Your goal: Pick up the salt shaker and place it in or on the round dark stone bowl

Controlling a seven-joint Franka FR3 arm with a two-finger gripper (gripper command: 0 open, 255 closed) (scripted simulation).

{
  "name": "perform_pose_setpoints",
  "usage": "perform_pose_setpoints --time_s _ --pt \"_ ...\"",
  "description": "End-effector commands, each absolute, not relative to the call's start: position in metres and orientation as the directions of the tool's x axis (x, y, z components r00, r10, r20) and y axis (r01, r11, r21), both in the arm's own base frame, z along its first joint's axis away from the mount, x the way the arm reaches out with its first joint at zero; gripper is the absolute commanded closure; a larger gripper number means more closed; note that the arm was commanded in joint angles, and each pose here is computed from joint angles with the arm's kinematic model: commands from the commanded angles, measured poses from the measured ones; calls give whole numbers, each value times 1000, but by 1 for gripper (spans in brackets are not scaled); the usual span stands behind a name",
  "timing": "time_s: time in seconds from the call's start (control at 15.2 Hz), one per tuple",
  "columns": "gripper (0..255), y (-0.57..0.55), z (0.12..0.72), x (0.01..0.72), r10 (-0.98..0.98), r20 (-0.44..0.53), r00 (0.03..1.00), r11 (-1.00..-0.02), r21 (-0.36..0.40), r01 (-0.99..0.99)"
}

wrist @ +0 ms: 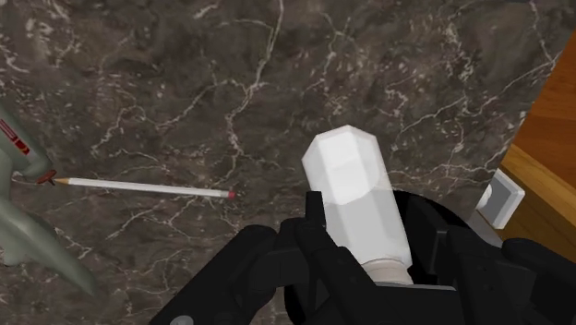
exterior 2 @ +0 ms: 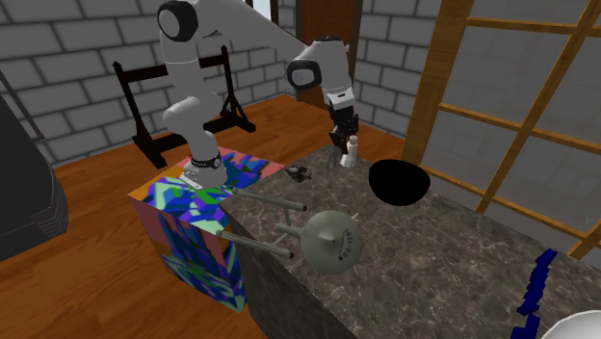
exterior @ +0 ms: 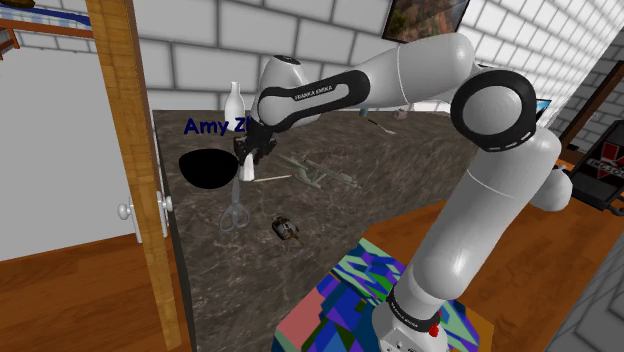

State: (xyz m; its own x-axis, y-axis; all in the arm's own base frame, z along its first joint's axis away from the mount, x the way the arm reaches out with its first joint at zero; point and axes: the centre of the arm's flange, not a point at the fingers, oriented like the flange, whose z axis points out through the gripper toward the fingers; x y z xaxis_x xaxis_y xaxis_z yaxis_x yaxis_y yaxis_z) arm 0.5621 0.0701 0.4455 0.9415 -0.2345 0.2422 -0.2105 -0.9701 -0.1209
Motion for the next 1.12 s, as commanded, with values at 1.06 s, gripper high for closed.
perform_pose_setpoints --time_s 1.06 --pt "255 84 513 640 -235 242 942 -970 -121 -211"
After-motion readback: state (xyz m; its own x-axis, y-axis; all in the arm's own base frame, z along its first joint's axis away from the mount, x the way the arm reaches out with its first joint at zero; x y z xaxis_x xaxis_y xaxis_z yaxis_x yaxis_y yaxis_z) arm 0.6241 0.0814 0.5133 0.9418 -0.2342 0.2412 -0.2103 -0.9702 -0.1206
